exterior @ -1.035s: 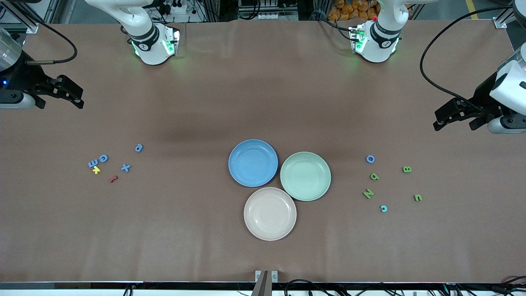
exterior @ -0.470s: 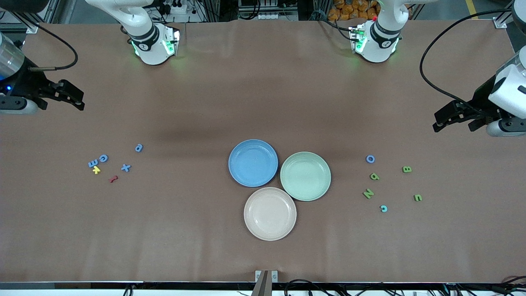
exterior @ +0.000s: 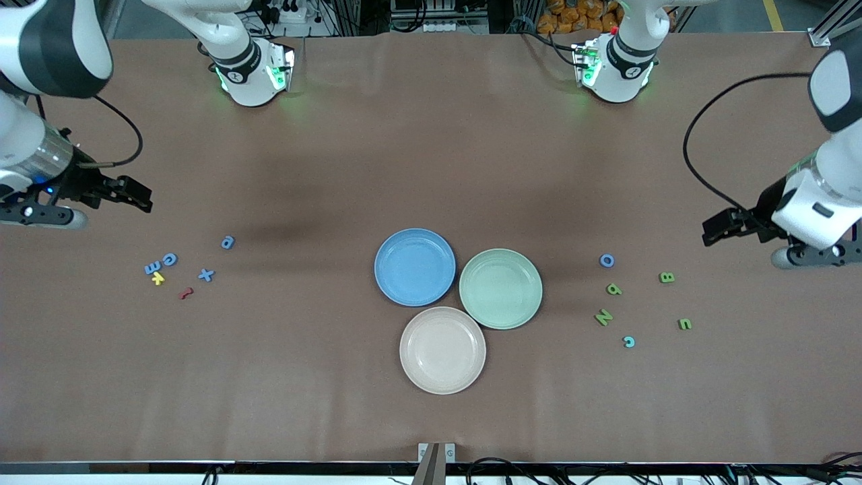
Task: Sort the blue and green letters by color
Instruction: 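Lower the left gripper to green B while the right gripper reaches blue e, then grasp the green B with the left gripper while the right gripper grasps blue e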
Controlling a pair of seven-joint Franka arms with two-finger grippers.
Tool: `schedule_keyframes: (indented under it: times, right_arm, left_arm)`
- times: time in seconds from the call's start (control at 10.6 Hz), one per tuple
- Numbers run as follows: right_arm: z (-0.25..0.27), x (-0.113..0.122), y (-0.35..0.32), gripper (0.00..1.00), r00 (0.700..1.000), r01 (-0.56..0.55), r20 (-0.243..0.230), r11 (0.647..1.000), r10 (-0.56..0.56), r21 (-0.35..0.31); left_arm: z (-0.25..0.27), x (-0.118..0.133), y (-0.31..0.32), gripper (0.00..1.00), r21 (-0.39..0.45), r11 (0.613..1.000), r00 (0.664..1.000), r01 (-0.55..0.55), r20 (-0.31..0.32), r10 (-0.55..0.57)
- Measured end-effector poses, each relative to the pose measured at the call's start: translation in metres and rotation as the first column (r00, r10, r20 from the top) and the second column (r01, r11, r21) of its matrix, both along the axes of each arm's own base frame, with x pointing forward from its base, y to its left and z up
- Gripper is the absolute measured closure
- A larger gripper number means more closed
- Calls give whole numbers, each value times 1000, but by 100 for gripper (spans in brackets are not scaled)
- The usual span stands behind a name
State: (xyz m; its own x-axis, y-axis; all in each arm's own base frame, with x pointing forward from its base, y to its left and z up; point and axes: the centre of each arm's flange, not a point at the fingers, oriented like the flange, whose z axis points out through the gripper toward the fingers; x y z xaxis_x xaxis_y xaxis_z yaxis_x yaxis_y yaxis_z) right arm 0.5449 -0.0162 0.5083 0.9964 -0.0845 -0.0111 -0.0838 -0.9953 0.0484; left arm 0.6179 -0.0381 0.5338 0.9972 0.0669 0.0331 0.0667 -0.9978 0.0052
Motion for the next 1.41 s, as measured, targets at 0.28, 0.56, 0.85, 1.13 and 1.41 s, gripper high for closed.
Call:
schedule_keyframes:
  times: [0.28, 0.56, 0.85, 1.13, 1.41]
  right_arm:
    - [-87, -11, -10, 0, 1000, 29, 13, 1000, -29, 5]
    - [-156, -22, -39, 0, 997, 79, -8, 997, -79, 12]
    - [-217, -21, -95, 0, 1000, 17, -8, 1000, -16, 20]
    - [-285, -28, -136, 0, 999, -41, -24, 998, 41, 40]
    - [-309, -27, -124, 0, 997, -62, -43, 997, 64, 55]
  left_arm:
    - [-57, 23, 21, 0, -2, 1000, 999, -19, -35, 19]
    - [-122, 44, 35, 0, -4, 999, 998, -40, -55, 40]
    - [-196, 50, 42, 0, -11, 999, 999, -44, 12, 44]
    - [-270, 32, 42, 0, -15, 999, 998, -45, 31, 46]
    - [-307, 23, 47, 0, -17, 998, 998, -54, 21, 54]
